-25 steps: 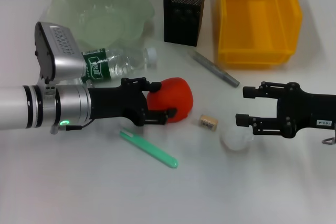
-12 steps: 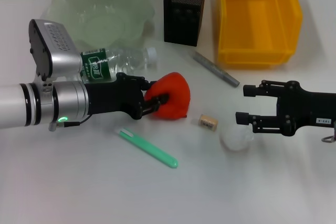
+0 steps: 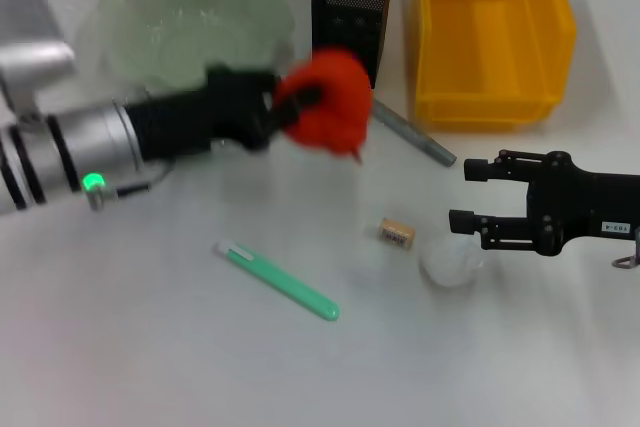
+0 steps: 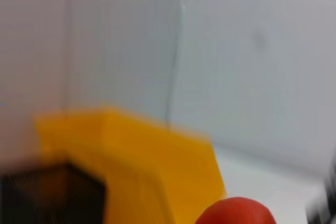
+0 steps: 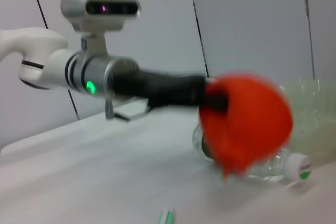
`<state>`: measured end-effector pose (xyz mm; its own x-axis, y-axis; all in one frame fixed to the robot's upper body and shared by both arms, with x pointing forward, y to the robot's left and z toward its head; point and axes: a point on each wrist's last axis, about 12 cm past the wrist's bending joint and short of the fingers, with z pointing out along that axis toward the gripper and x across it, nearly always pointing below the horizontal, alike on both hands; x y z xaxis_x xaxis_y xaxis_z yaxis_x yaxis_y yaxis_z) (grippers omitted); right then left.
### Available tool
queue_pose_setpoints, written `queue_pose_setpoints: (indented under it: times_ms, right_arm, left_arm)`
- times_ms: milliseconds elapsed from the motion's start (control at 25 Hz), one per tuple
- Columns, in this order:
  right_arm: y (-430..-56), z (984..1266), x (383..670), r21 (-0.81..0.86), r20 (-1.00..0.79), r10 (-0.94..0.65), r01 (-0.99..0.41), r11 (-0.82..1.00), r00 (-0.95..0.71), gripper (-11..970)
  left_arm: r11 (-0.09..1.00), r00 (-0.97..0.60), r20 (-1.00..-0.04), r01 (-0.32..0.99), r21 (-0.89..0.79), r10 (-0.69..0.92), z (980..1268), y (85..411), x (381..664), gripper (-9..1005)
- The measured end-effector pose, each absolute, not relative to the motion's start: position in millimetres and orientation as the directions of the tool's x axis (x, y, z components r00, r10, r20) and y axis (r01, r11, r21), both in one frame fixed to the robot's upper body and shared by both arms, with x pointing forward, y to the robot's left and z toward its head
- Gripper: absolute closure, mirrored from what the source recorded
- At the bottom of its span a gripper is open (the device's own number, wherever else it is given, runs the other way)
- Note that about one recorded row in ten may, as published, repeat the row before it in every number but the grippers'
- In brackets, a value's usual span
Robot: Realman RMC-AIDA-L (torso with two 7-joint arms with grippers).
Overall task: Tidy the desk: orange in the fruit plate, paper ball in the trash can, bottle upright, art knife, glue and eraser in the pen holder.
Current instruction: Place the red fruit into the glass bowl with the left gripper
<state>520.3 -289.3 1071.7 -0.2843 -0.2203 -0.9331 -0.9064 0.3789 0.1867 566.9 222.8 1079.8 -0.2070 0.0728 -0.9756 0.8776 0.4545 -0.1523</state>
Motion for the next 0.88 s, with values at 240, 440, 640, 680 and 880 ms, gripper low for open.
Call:
queue_pose_setpoints:
  times_ms: [240, 440, 640, 680, 880]
  right_arm:
    - [-288.4, 1071.8, 519.6, 0.191, -0.934, -0.216, -0.907, 0.375, -0.285, 216]
    - [-286.8, 1071.6, 518.7, 0.192, -0.935, -0.211, -0.908, 0.371, -0.284, 217]
    - [-285.0, 1071.7, 519.0, 0.191, -0.936, -0.213, -0.912, 0.364, -0.281, 217]
    - [-284.7, 1071.7, 519.1, 0.19, -0.936, -0.213, -0.912, 0.363, -0.28, 217]
    - [-283.5, 1072.3, 519.9, 0.186, -0.936, -0.219, -0.915, 0.357, -0.276, 217]
  left_arm:
    - [0.632, -0.117, -0.977, 0.747, -0.206, -0.18, 1104.9, 240.6, 592.0, 814]
    - [0.778, -0.119, -0.978, 0.593, -0.208, -0.171, 1100.5, 242.9, 618.9, 851]
    - [0.858, -0.133, -0.989, 0.498, -0.125, -0.066, 1089.8, 240.7, 633.1, 896]
    - [0.867, -0.13, -0.99, 0.485, -0.115, -0.059, 1088.5, 240.7, 633.9, 882]
    - [0.893, -0.116, -0.989, 0.431, -0.132, -0.09, 1087.6, 244.7, 635.8, 813]
